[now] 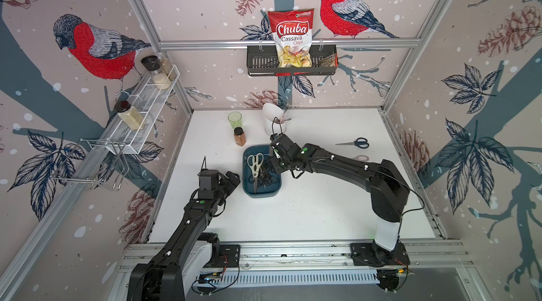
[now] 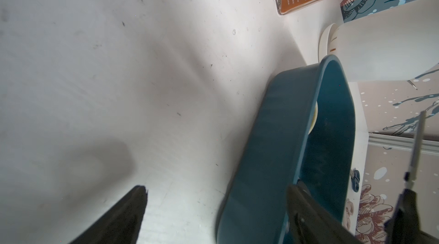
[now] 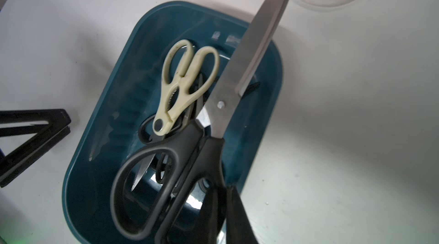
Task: Put the scissors into the storage box
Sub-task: Place the scissors in the storage box.
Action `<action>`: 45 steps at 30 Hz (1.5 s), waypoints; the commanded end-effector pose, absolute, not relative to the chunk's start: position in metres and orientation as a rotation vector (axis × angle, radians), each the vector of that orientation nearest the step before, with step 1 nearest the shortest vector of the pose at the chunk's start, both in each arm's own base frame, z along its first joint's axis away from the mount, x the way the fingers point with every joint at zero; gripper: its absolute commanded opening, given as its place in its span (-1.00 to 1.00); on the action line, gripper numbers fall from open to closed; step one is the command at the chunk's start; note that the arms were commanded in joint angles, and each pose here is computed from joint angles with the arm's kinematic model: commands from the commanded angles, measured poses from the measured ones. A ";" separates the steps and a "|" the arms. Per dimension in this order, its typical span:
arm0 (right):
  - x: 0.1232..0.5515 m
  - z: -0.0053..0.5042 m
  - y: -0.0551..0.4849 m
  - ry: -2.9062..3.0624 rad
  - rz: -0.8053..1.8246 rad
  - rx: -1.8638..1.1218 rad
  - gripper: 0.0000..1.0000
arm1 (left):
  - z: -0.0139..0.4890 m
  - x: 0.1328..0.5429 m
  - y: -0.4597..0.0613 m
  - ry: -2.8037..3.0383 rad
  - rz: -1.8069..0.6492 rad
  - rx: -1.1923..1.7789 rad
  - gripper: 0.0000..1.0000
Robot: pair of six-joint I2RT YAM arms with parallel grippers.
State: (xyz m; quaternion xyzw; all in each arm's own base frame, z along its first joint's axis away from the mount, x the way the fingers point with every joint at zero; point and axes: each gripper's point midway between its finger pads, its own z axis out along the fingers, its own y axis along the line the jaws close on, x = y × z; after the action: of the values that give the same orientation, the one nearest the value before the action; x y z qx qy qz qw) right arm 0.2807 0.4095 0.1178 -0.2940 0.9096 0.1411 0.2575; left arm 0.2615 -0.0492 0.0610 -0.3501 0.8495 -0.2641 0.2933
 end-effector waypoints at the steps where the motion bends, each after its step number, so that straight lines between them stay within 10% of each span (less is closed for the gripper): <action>1: 0.269 0.102 0.420 2.464 0.282 -0.906 -1.00 | 0.066 0.266 -0.052 2.241 -0.740 -0.910 0.90; 17: 0.262 0.057 0.449 2.527 0.185 -1.018 -0.95 | 0.073 0.265 -0.049 2.238 -0.715 -0.885 0.90; 30: 0.271 0.080 0.453 2.471 0.228 -0.961 -0.42 | 0.084 0.269 -0.047 2.238 -0.693 -0.858 0.90; 45: 0.331 0.146 0.358 2.449 0.783 -0.386 -0.30 | 0.149 0.293 -0.069 2.265 -0.733 -0.564 0.88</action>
State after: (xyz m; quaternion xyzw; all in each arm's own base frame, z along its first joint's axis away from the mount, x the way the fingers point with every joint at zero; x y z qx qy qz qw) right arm 0.3242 0.3623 0.1341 -0.1893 0.9184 0.2057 0.2801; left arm 0.2928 -0.0617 0.1427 -0.2462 0.8626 -0.2794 0.3423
